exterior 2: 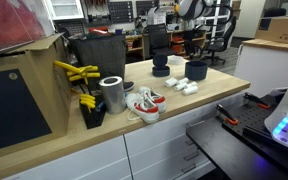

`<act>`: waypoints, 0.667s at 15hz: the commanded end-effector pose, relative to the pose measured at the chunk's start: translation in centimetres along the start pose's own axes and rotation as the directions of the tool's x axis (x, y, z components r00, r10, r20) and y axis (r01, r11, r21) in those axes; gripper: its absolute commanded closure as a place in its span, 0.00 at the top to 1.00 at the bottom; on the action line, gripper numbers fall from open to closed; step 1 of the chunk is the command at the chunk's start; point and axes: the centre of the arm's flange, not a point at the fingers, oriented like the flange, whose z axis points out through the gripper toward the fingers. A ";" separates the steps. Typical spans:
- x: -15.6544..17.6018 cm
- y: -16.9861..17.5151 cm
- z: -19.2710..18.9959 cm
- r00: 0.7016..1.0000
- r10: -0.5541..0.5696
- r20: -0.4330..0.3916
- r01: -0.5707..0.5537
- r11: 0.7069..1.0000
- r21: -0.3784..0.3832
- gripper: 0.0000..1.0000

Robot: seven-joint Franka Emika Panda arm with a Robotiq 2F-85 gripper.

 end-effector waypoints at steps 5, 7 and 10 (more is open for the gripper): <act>-1.6 2.6 -1.6 0.913 0.405 -0.053 -0.403 0.914 0.041 1.00; -1.9 3.9 -1.4 0.862 0.502 -0.067 -0.500 0.865 0.049 1.00; -2.3 7.1 -1.0 0.768 0.635 -0.080 -0.632 0.772 0.063 1.00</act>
